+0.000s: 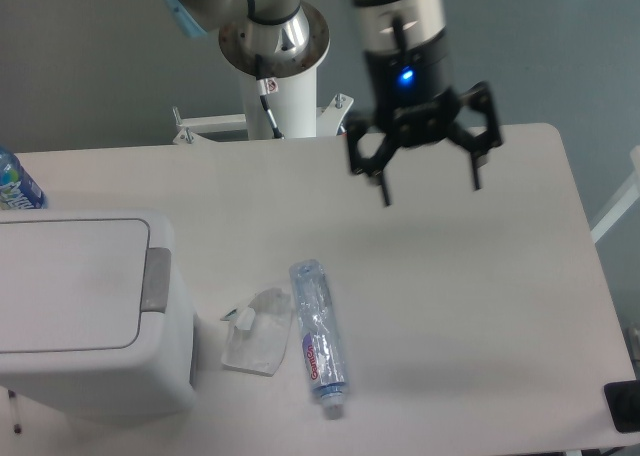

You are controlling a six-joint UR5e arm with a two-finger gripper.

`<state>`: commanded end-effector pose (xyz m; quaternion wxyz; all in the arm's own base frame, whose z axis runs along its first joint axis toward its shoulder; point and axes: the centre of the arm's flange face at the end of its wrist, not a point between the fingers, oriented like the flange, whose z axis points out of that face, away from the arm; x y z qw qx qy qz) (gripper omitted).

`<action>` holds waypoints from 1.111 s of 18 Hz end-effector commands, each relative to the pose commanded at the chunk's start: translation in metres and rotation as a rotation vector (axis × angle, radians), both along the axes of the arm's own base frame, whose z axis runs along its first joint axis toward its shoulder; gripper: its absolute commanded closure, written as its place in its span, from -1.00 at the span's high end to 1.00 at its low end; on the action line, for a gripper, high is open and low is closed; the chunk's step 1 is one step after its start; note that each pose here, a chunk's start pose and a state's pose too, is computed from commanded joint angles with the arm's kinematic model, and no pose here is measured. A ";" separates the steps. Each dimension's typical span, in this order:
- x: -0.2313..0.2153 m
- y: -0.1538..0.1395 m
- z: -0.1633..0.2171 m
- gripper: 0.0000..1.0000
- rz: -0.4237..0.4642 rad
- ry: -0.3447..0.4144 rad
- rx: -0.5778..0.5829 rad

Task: Open the trash can
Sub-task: 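Move the open gripper toward the white trash can lid, then lower the gripper onto the lid edge of the trash can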

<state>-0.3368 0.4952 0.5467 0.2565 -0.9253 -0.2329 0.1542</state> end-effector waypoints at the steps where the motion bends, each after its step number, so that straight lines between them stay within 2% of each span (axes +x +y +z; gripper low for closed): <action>1: 0.007 0.006 0.002 1.00 -0.002 -0.013 0.017; 3: 0.016 0.024 0.003 1.00 -0.010 -0.067 0.075; 7: 0.025 0.042 0.000 1.00 0.066 -0.192 0.168; 16: 0.049 0.062 -0.011 1.00 0.016 -0.250 0.179; 20: 0.060 0.070 -0.021 1.00 0.017 -0.323 0.198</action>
